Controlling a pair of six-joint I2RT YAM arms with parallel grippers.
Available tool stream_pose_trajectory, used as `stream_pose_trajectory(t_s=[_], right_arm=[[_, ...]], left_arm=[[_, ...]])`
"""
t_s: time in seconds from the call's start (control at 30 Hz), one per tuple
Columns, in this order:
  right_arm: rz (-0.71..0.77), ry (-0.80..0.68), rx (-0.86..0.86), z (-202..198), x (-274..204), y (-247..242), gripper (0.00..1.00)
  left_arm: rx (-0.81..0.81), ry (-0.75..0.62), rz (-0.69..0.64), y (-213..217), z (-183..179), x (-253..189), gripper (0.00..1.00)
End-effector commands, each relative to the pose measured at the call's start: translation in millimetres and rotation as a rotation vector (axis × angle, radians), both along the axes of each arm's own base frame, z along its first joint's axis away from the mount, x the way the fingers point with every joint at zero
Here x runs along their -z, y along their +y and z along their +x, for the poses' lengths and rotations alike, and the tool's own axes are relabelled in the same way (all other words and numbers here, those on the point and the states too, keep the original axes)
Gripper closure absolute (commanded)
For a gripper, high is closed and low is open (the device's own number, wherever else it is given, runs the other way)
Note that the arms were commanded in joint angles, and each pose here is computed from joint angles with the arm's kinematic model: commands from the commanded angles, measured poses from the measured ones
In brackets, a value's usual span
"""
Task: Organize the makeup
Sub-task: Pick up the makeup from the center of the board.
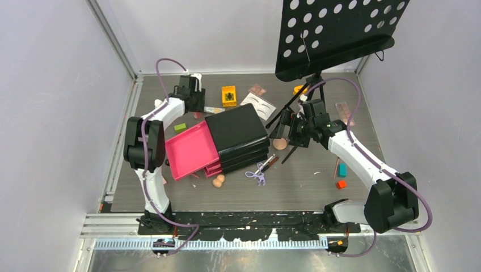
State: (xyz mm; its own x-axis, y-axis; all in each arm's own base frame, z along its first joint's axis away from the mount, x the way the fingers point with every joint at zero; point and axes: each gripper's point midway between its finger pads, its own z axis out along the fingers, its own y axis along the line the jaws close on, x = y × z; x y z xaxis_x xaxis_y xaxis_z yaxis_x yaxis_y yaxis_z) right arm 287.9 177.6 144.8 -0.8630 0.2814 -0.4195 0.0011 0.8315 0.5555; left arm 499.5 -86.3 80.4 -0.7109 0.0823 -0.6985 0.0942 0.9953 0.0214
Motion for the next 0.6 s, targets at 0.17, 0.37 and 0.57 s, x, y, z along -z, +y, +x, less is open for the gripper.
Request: stream_pose_trajectory(t_s=[0.17, 0.37, 0.57], right_arm=[[0.006, -0.042, 0.001, 4, -16, 1, 0.02], [0.009, -0.042, 0.0, 4, -16, 2, 0.02], [0.012, -0.043, 0.005, 3, -17, 2, 0.02]], left_arm=[[0.0, -0.135, 0.02, 4, 20, -54, 0.66], [0.02, -0.212, -0.002, 2, 15, -105, 0.66], [0.062, -0.256, -0.035, -3, -3, -151, 0.68]])
